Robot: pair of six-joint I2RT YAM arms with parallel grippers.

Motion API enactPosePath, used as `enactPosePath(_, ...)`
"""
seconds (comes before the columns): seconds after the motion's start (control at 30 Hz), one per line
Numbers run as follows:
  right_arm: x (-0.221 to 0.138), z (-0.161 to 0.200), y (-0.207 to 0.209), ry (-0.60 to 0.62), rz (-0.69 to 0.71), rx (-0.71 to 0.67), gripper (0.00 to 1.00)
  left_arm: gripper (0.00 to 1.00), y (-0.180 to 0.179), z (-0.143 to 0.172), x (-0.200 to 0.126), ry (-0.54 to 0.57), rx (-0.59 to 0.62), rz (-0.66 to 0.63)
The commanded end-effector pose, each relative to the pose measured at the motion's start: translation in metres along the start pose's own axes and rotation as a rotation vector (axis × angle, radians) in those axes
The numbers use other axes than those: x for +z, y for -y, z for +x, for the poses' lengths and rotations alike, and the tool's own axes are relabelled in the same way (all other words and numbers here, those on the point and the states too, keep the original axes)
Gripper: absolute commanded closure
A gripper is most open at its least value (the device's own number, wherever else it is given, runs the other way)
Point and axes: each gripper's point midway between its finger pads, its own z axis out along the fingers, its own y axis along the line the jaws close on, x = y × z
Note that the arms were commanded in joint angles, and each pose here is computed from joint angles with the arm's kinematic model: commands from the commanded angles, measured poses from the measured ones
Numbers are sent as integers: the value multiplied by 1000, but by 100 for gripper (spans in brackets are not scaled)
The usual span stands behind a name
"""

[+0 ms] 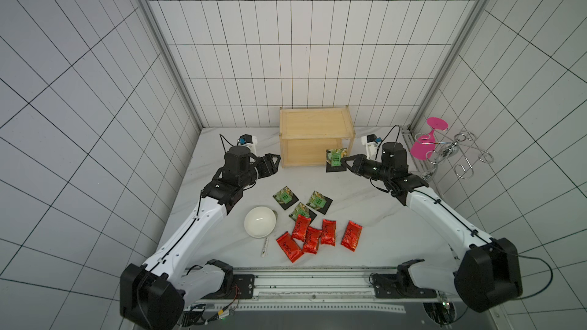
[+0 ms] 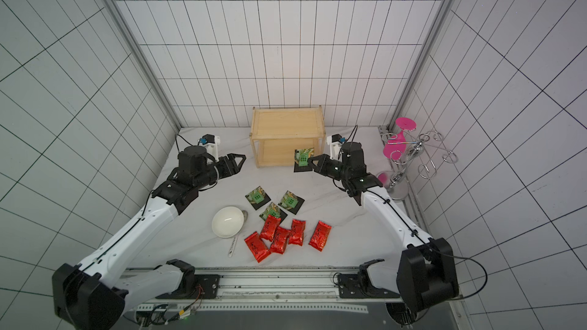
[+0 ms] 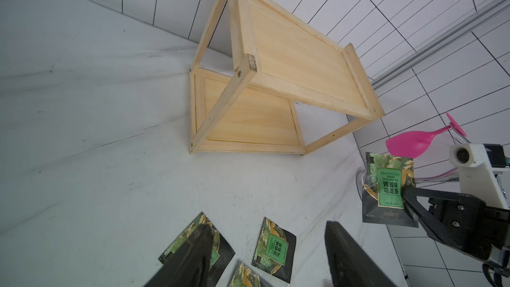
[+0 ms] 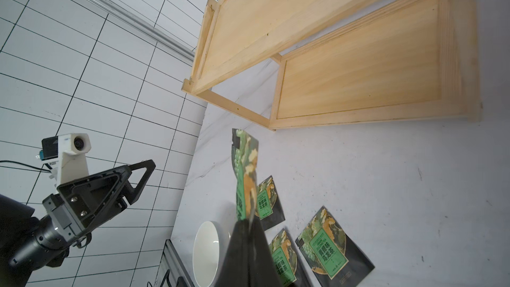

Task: Place the tea bags on the shelf by color
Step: Place the tea bag on the shelf.

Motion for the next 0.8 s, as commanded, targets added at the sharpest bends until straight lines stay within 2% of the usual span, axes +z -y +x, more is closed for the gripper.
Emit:
enactPosePath(0.0, 6, -25, -17, 46, -12, -40, 100, 32, -14, -6, -5, 41, -2, -64)
enactPosePath(0.33, 44, -77, -29, 103, 19, -48, 100, 33, -23, -16, -13, 84, -18, -121)
enactPosePath(0.77, 133, -122, -39, 95, -28, -40, 100, 32, -42, -5, -13, 88, -12, -182)
